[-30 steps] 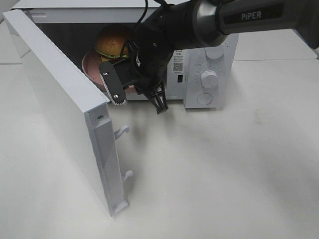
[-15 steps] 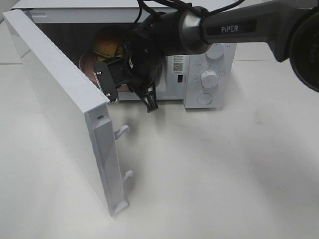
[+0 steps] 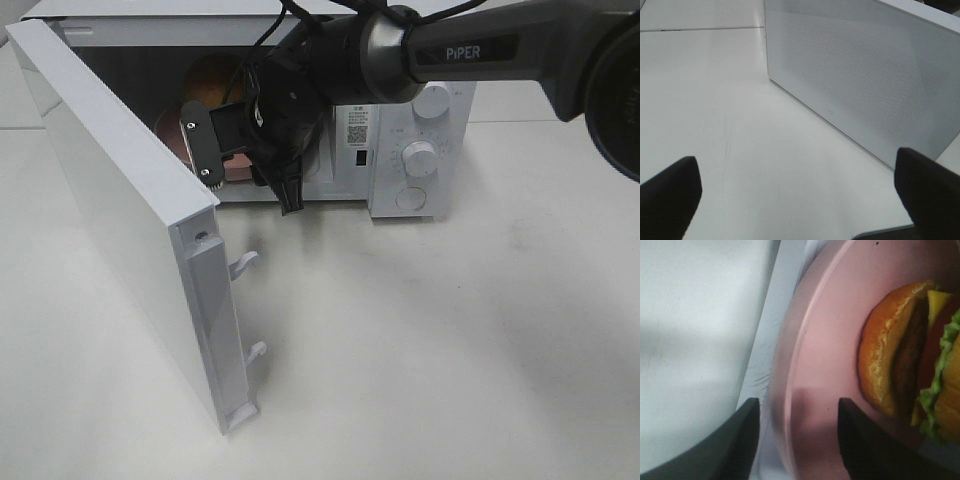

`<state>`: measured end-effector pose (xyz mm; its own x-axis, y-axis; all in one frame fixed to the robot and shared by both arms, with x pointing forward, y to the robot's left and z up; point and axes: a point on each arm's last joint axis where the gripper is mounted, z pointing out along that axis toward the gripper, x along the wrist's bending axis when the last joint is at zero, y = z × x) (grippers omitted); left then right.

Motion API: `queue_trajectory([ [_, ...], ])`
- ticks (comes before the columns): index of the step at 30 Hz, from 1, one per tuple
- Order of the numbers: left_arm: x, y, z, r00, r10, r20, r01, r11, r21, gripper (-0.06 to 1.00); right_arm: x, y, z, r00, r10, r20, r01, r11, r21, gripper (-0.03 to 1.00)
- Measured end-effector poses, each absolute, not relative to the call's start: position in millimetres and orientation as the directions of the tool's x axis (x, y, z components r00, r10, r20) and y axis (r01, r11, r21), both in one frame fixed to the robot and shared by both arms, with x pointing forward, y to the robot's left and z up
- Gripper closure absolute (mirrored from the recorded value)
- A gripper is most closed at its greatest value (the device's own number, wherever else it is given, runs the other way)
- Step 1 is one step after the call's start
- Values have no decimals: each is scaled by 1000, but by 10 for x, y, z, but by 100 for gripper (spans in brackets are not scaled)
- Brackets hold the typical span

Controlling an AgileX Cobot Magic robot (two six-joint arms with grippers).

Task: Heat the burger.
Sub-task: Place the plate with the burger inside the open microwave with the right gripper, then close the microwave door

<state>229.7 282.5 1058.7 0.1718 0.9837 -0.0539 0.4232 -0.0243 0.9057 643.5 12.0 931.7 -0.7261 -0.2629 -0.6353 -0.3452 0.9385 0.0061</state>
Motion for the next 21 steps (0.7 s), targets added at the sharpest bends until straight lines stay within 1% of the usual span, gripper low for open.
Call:
queue_trajectory([
  [9,2297,2825,10587,172,984,-54,423,-24,906,-4,6373,84,9314,-736,-232,-635,-330,943,37,45],
  [20,2297,2826,10587,171,984,-53,423,-25,906,-4,6142,-56,9463,-724,-193,-662,-342,934,102,45],
  [21,2297,2826,10587,171,984,-53,423,-25,906,-4,6099,-87,9516,-720,-188,-668,-345,932,109,45],
])
